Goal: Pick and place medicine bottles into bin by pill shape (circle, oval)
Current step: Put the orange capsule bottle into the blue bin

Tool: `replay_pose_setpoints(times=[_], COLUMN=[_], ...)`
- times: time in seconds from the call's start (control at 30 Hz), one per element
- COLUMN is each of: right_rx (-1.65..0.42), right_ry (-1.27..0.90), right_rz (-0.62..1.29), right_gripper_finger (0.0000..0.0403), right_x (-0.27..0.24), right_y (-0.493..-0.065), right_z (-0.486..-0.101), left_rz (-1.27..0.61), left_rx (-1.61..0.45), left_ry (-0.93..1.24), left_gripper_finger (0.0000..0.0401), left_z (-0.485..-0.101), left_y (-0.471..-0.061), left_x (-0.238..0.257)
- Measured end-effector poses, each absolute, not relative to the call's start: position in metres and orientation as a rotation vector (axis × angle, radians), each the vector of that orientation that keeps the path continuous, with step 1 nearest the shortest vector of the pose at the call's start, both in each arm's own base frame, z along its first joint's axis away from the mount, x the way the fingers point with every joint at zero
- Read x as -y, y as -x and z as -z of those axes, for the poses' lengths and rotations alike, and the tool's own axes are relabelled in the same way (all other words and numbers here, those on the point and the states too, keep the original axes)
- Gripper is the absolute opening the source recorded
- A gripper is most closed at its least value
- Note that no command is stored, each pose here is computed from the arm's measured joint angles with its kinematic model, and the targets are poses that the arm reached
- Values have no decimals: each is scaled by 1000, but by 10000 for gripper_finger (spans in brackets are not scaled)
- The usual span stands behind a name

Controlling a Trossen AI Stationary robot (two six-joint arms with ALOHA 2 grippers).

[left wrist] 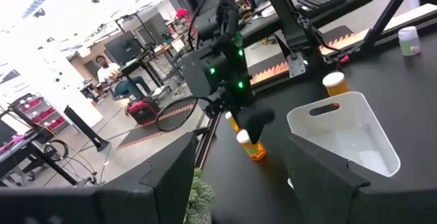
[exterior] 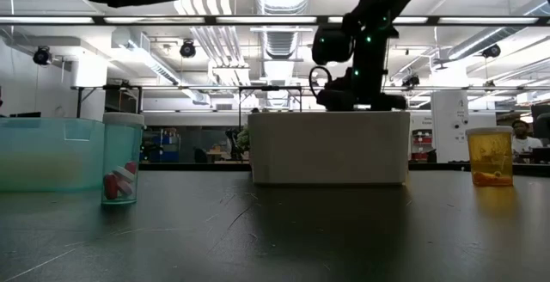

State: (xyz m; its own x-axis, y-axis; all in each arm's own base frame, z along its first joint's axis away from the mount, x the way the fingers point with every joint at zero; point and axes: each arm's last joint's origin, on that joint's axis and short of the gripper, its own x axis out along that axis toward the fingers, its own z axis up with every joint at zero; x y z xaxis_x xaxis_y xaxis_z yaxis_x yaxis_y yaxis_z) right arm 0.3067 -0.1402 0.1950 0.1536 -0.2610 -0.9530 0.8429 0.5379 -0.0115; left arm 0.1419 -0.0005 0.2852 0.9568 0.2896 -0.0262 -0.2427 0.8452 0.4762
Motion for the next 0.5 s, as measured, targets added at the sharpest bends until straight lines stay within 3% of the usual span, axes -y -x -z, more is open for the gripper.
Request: replay_pose_setpoints(times=[0.5], right_rx=[-1144], right_ry=[-623], right_rz=[864], right_gripper_finger=[236], right_x=[139], right_y=[-305], right_z=[-184], left_rz=[-285], left_rx=[-86], left_ry=[-507], left_gripper_finger=[206], left_z=[-285], left_y=[-157], left_x=[2])
